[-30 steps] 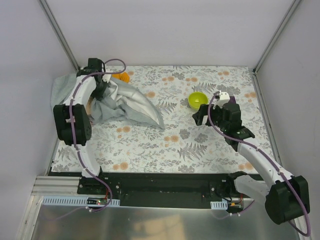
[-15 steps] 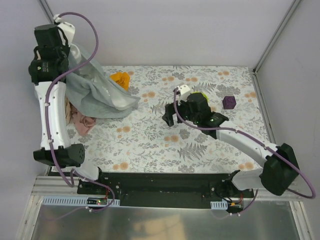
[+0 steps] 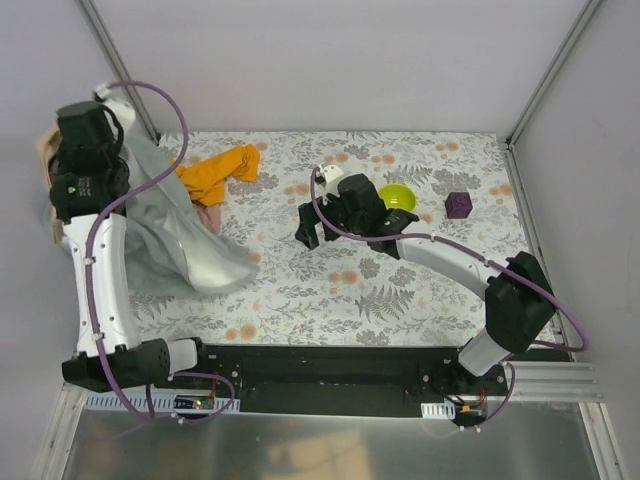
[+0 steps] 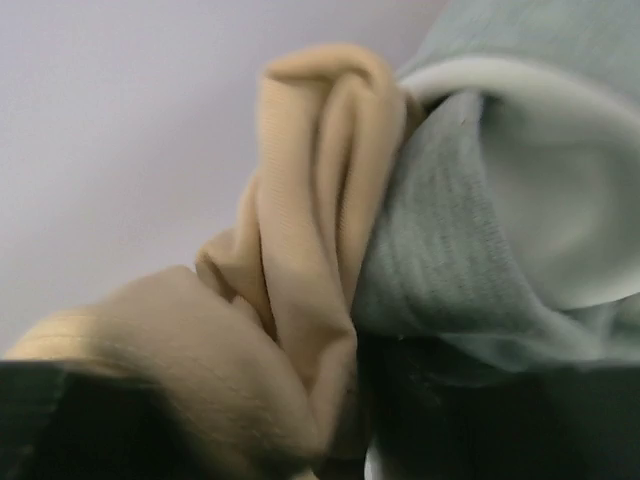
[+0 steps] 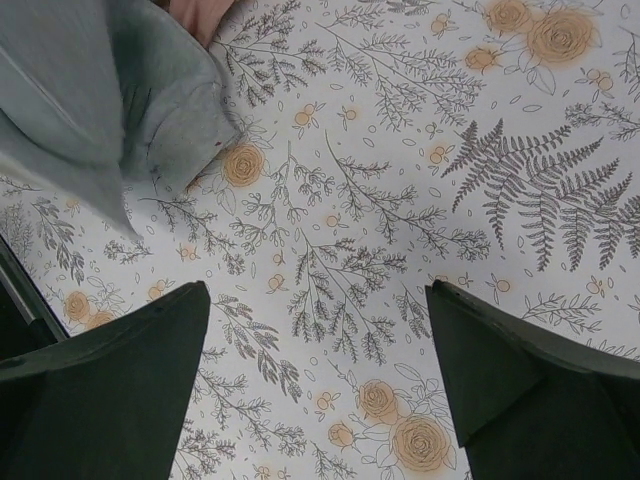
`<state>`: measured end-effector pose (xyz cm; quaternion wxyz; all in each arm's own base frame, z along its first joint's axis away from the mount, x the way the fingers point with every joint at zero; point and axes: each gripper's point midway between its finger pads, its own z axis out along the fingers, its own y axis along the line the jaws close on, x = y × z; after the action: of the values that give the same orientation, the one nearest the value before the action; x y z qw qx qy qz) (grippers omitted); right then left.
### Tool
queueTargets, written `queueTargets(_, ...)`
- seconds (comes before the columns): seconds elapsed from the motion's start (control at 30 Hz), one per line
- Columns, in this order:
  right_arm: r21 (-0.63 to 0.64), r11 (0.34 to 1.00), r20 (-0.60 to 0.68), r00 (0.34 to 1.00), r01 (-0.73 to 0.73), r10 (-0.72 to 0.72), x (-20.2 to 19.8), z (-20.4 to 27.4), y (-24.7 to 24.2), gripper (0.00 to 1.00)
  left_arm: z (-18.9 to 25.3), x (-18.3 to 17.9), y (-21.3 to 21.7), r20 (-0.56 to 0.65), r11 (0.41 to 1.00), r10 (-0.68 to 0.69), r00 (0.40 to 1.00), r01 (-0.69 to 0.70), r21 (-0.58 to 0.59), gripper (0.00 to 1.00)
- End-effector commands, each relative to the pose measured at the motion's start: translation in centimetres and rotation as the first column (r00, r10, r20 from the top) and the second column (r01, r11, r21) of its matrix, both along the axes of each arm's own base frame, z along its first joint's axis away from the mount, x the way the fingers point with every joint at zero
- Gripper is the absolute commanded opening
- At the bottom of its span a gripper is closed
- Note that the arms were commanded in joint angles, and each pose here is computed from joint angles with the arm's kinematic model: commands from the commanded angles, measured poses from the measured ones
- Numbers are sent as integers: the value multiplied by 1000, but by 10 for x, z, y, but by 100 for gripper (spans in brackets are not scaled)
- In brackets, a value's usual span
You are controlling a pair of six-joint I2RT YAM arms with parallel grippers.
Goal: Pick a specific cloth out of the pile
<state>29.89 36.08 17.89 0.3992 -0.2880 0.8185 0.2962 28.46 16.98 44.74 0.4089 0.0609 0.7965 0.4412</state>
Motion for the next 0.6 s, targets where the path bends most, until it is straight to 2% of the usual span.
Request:
queueTargets(0.0, 48, 999, -10, 1000, -19, 19, -3, 19, 11, 99, -121, 7, -5, -324, 994, -38, 945, 2, -112, 63)
queueTargets(0.03, 42, 999, -14, 1000, -19, 20, -4, 17, 10, 99, -144, 5, -11, -378, 988, -65, 924, 6, -156, 78)
queueTargets(0.07, 37, 999, -15, 1000, -18, 18, -5, 16, 10, 99, -163, 5, -15, -422, 981, -87, 903, 3, -196, 86)
queueTargets(0.1, 30, 999, -14, 1000, -14, 14, -4, 15, 8, 99, -176, 5, -20, -449, 972, -105, 887, -3, -234, 99)
queueTargets(0.17, 18, 1000, -14, 1000, -9, 10, -5, 14, 5, 99, -188, 9, -28, -466, 954, -139, 874, -7, -298, 99)
queueTargets(0.27, 0, 1000, -9, 1000, 2, -2, -5, 10, 0, 99, -185, 19, -52, -427, 901, -247, 870, 44, -432, 99)
queueTargets(0.37, -22, 1000, 7, 1000, 22, -22, -6, 6, -10, 99, -164, 30, -97, -328, 799, -424, 844, 177, -575, 99)
queueTargets(0.47, -54, 998, 30, 999, 41, -40, -6, 4, -22, 99, -144, 22, -158, -233, 620, -633, 739, 304, -723, 99)
queueTargets(0.57, -89, 994, 62, 996, 64, -59, -6, 3, -34, 99, -120, 21, -208, -104, 443, -761, 640, 397, -804, 99)
